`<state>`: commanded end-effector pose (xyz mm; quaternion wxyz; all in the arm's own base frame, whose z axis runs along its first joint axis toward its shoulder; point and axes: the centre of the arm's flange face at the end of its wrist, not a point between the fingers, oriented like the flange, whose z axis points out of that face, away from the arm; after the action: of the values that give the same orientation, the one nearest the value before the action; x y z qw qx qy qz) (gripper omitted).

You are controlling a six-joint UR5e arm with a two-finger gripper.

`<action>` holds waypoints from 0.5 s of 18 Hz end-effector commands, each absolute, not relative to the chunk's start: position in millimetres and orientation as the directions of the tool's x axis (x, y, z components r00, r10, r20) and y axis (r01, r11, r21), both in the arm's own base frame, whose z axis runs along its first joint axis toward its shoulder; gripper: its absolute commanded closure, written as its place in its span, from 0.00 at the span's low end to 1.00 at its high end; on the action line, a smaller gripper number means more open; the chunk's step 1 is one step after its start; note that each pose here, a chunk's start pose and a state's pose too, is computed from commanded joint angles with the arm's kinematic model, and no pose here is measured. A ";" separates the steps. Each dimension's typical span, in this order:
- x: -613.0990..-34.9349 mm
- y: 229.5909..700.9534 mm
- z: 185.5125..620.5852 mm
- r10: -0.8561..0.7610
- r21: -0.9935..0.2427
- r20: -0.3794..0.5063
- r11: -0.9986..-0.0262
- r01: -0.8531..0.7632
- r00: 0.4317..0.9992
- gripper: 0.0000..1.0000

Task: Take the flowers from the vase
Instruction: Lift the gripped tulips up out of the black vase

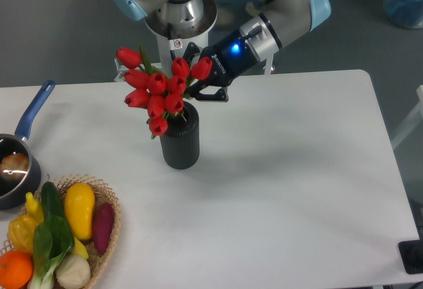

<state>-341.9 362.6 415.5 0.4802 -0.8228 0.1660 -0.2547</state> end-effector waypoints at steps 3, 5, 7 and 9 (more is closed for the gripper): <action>-345.5 349.6 427.5 -0.493 -0.878 0.242 -0.477 -0.027 0.836 0.93; -346.9 339.0 437.9 -0.471 -0.881 0.228 -0.472 -0.026 0.852 0.93; -349.6 332.5 448.0 -0.437 -0.884 0.233 -0.468 0.002 0.869 0.93; -355.3 326.4 456.9 -0.404 -0.898 0.222 -0.440 0.025 0.887 0.93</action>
<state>-355.3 326.4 456.9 0.5166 -0.8227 0.1152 -0.2075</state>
